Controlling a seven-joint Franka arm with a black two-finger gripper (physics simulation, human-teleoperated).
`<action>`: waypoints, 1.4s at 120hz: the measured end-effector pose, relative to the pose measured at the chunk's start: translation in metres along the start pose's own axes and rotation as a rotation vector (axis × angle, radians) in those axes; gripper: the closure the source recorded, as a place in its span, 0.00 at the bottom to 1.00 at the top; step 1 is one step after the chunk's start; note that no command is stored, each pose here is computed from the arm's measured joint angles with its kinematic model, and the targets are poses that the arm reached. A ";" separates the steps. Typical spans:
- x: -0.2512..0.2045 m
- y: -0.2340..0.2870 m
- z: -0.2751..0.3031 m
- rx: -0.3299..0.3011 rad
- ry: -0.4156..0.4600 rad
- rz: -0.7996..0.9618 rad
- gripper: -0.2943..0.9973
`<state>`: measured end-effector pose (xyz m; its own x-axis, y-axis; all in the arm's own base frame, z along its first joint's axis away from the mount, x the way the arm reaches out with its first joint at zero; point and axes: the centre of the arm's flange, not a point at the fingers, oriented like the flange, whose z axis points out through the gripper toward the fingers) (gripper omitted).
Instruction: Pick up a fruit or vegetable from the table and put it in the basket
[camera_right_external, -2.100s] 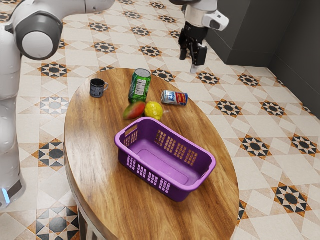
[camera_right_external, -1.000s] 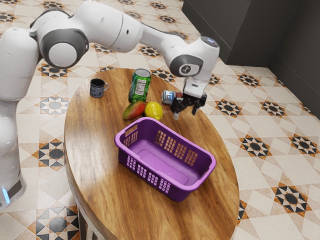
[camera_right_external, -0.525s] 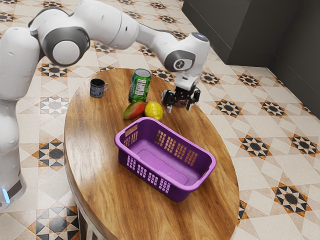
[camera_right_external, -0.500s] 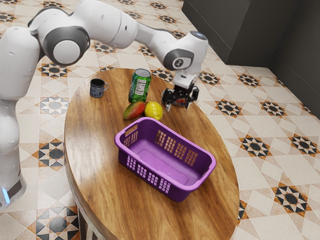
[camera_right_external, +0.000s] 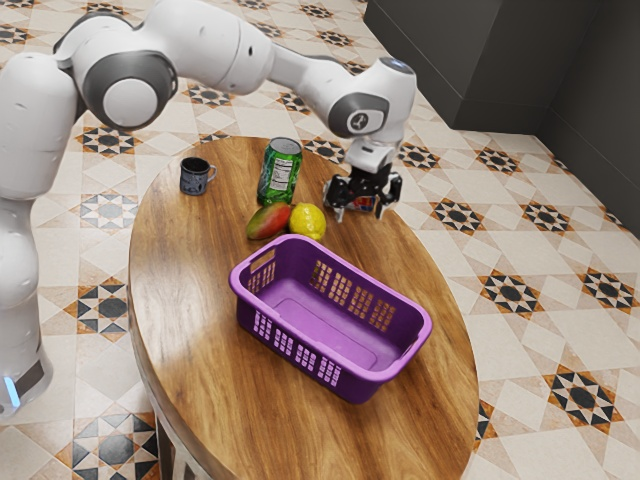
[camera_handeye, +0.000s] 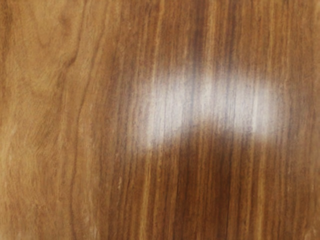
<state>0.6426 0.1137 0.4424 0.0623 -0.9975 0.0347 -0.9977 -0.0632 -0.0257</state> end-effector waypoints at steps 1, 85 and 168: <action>0.000 0.001 0.000 -0.004 0.000 0.000 0.23; -0.001 0.050 -0.037 -0.226 0.027 0.019 0.23; -0.006 0.048 0.014 -0.324 0.056 0.019 0.23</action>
<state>0.5951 0.1161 0.4272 0.0509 -0.9944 0.0922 -0.9562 -0.0219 0.2919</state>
